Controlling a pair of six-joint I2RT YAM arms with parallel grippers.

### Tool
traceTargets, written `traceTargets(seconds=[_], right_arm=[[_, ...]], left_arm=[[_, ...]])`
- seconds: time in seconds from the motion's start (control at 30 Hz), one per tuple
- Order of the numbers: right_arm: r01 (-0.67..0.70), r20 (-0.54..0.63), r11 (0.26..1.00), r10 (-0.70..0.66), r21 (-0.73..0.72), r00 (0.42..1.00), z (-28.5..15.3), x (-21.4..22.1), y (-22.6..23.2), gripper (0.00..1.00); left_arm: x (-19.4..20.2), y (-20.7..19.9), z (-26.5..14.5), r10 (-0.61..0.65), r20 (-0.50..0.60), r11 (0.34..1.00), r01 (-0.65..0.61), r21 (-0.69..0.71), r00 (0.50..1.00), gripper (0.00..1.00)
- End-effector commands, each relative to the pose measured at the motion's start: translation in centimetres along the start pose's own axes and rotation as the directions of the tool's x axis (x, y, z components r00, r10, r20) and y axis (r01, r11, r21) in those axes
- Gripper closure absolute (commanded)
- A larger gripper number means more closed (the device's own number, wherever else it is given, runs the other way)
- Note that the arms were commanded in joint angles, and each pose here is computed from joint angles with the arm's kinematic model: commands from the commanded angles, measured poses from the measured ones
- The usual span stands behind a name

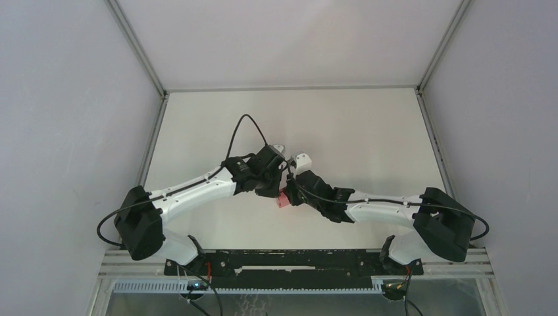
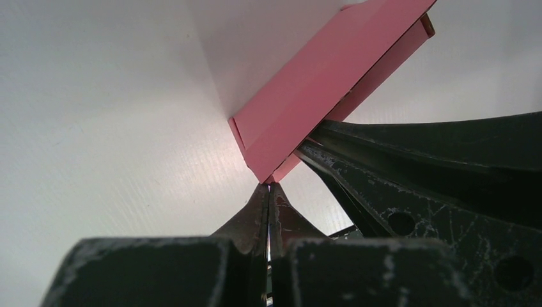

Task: Fold the paper box
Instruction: Close the paper box at the center of the board.

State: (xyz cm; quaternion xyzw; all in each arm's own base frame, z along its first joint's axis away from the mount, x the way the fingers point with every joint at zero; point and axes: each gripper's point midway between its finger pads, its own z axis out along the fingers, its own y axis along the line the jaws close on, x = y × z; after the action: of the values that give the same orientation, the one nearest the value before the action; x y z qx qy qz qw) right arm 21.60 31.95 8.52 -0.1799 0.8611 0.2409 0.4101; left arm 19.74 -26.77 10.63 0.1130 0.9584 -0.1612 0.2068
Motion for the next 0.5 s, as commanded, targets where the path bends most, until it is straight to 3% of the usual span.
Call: traceTargets(seconds=[0.0, 0.47], right_arm=[[-0.007, -0.071, 1.0, 0.007, 0.012, 0.997, 0.2, 1.7, -0.3, 0.81], [-0.011, -0.073, 1.0, 0.012, 0.014, 0.997, 0.3, 1.8, -0.4, 0.81]], left_arm=[[-1.1, -1.1, -0.8, -0.006, 0.05, 0.999, 0.004, 0.034, 0.999, 1.0], [0.3, -0.3, -0.8, 0.019, 0.015, 1.0, -0.019, 0.019, 1.0, 1.0]])
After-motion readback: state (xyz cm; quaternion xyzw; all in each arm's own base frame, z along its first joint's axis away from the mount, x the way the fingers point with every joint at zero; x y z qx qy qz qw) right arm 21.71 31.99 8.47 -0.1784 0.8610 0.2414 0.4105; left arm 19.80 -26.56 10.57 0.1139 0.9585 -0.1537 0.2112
